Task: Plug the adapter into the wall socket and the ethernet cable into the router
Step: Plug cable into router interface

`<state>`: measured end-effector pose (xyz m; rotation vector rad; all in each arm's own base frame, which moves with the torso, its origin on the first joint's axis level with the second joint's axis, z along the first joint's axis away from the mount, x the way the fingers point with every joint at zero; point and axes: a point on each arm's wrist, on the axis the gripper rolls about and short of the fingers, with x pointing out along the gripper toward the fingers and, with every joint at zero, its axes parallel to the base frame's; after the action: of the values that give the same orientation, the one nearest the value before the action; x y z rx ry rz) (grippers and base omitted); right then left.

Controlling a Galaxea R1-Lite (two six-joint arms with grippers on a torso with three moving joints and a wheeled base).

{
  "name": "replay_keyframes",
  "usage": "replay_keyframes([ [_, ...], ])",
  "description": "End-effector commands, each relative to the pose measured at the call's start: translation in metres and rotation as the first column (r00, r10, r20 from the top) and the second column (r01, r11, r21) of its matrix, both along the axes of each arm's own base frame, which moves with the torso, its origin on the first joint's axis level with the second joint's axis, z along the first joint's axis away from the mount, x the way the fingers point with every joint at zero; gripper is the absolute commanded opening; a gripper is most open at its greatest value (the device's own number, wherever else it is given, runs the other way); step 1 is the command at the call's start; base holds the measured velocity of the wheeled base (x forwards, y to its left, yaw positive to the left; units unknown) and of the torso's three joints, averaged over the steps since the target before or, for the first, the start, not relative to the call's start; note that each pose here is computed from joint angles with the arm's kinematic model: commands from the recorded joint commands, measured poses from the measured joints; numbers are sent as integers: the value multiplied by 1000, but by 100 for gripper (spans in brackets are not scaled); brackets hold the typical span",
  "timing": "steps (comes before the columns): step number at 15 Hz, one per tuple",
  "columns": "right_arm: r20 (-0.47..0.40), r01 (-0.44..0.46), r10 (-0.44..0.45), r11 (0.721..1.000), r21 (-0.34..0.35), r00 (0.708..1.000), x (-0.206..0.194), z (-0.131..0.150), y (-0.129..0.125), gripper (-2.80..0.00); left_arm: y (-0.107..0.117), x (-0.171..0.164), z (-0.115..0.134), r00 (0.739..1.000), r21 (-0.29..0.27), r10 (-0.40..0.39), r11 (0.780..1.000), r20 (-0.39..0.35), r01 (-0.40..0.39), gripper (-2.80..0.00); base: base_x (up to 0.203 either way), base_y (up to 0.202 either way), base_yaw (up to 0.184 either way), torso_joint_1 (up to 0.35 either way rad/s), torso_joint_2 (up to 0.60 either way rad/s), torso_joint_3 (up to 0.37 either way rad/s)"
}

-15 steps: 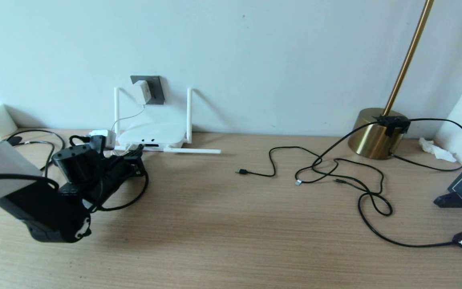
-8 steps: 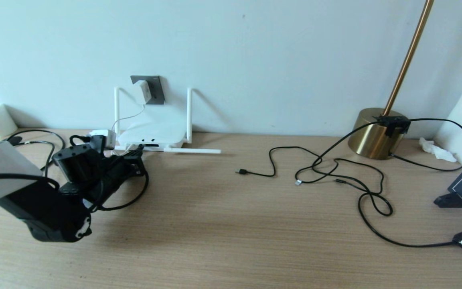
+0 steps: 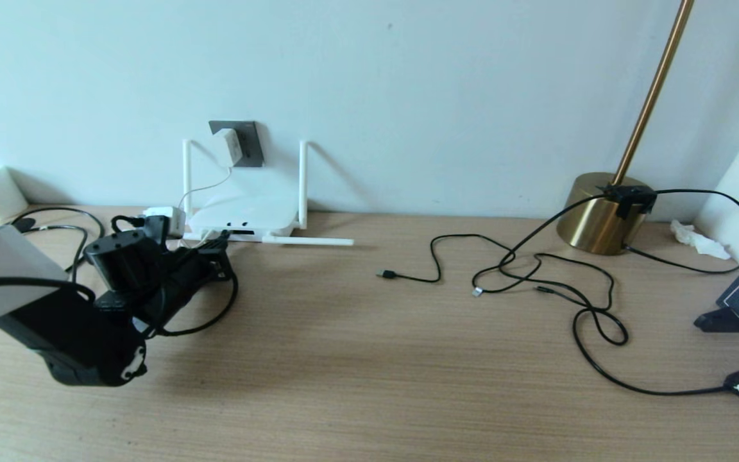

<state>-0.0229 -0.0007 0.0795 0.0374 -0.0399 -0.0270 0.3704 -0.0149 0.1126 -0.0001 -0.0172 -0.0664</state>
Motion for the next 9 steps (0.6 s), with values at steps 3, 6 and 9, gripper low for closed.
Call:
replay_keyframes([
  [3,-10,1,-1,1000,0,1000,1,-3,0,0,0,1,1,1000,0,-1,1000,10,1,-280,0,0,0,0,0,0],
  [6,-11,0,0,1000,0,1000,1,-3,0,0,0,4,2,1000,-1,0,1000,20,0,-280,0,0,0,0,0,0],
  [9,-10,0,0,1000,0,1000,1,-3,0,0,0,5,4,1000,0,2,1000,29,-2,-280,0,0,0,0,0,0],
])
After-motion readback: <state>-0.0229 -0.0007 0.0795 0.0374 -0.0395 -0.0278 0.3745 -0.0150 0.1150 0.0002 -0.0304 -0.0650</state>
